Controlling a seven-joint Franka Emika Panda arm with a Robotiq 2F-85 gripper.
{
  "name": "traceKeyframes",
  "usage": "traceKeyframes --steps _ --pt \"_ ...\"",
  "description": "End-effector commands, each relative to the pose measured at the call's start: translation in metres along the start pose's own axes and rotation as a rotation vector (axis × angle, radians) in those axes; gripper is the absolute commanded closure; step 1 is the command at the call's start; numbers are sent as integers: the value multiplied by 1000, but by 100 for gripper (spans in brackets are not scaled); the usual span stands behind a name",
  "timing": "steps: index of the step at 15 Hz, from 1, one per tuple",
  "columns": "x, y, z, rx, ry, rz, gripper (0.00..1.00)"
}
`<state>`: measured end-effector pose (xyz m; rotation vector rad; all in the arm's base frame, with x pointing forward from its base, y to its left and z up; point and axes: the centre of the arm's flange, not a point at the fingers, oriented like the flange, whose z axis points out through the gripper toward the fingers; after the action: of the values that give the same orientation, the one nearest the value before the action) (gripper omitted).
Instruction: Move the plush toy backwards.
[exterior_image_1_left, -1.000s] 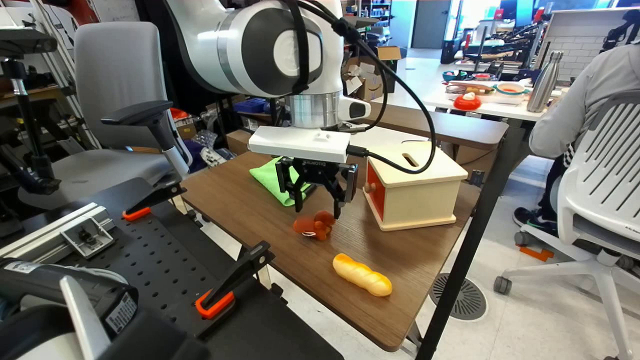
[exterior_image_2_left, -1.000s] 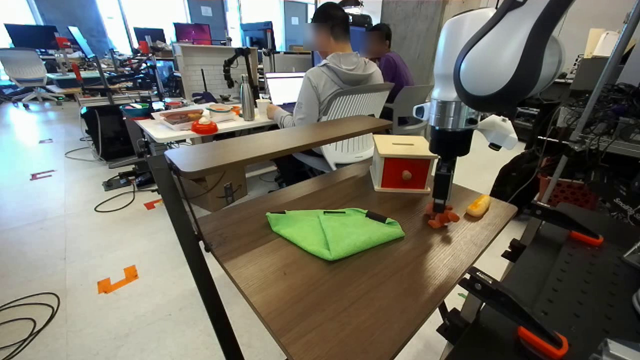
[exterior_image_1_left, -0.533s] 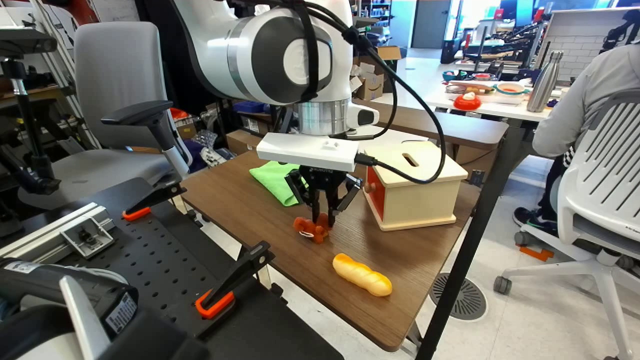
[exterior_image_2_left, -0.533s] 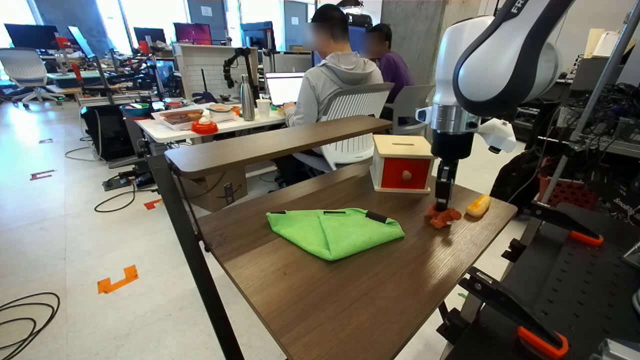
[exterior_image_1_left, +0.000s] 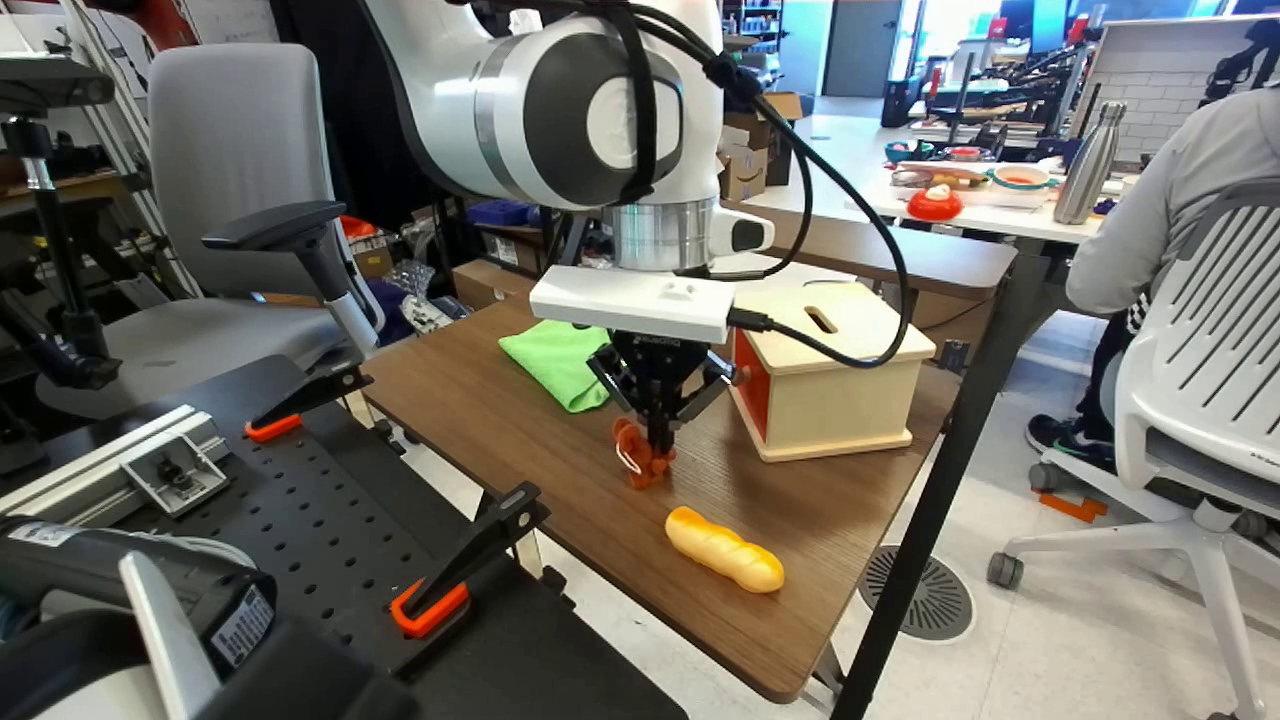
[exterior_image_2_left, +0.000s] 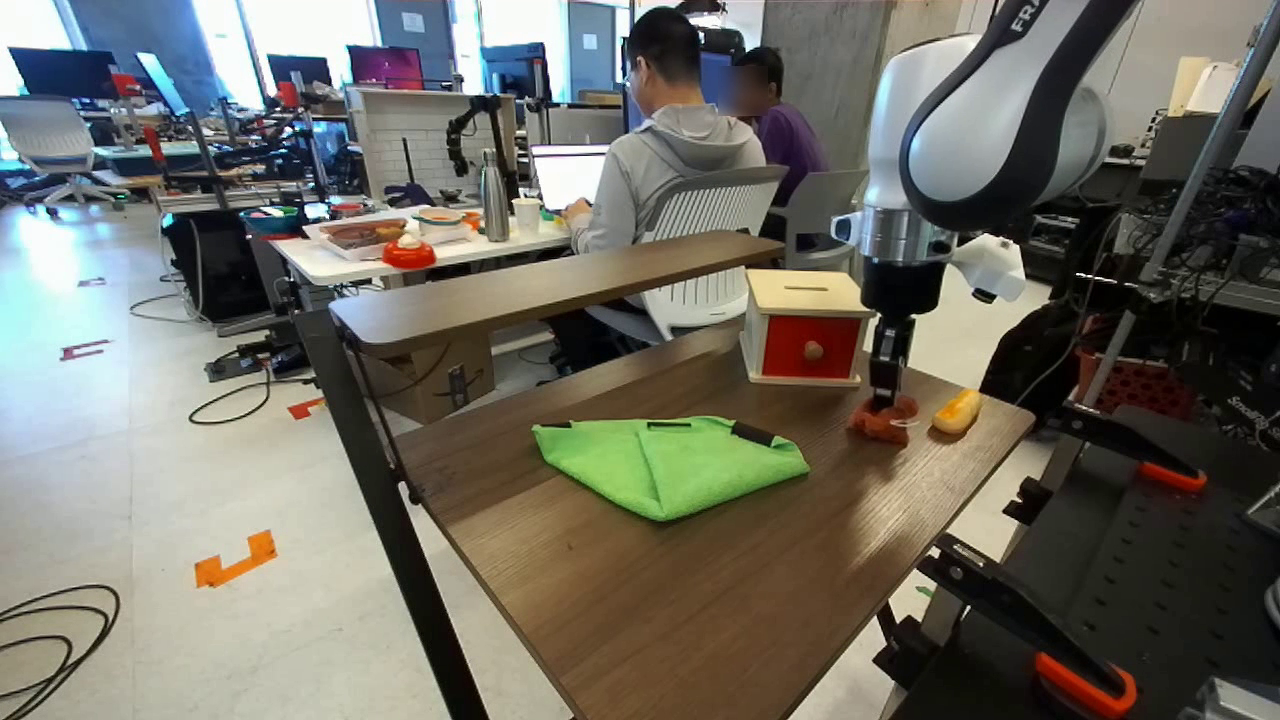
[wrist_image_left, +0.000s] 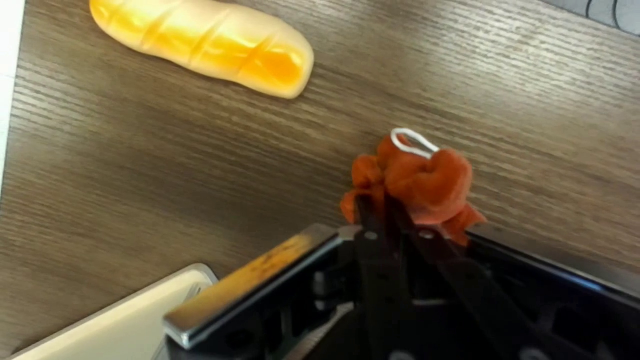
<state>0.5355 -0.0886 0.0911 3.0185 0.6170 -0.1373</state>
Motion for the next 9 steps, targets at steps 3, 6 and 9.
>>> traceKeyframes --steps 3,6,9 --pt "-1 -16 -42 19 34 -49 98" --pt "6 -37 -75 -5 116 -86 98" --pt "26 -54 -107 -46 213 -112 98"
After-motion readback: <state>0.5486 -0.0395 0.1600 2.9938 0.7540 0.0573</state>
